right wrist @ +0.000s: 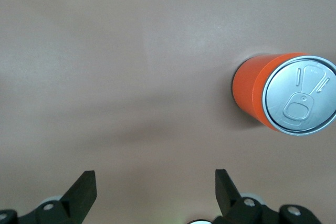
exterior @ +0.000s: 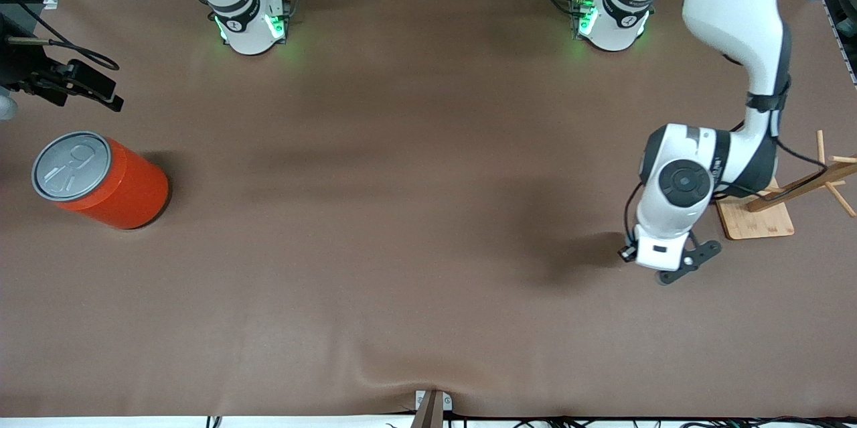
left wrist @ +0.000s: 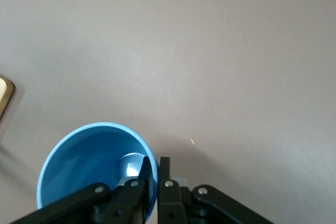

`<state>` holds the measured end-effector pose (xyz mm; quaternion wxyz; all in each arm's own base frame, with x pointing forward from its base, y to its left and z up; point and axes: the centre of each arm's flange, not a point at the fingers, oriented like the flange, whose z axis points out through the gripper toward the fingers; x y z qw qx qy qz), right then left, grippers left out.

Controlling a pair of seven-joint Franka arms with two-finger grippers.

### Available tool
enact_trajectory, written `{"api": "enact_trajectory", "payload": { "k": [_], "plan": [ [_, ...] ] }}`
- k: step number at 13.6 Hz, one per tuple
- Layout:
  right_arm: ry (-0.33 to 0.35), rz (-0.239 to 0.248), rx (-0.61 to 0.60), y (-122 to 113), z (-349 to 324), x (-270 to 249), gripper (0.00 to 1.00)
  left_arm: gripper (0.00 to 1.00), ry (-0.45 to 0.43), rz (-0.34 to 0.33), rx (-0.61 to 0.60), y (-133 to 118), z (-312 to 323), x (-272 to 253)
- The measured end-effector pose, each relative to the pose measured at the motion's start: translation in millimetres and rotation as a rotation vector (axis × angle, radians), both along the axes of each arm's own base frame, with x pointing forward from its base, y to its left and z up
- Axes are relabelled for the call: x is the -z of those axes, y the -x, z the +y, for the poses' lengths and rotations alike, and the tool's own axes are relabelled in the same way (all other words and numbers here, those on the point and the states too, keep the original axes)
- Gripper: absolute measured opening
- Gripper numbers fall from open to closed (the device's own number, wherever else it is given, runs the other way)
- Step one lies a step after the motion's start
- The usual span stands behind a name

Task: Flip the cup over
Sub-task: 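Lower the cup upright beside the wooden stand and open the left gripper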

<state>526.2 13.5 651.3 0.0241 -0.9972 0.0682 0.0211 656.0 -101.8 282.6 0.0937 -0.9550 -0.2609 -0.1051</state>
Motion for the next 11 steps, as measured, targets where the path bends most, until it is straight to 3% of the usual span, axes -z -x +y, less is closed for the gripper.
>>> {"api": "enact_trajectory", "payload": {
  "k": [8, 11],
  "plan": [
    [0.000, -0.001, -0.008, 0, 3, 0, 1.00, 0.07, -0.080, -0.093, -0.229, 12, 35, 26],
    [0.000, -0.001, -0.011, 0, 5, 0, 1.00, 0.07, -0.085, -0.100, -0.278, 14, 35, 37]
  ]
}}
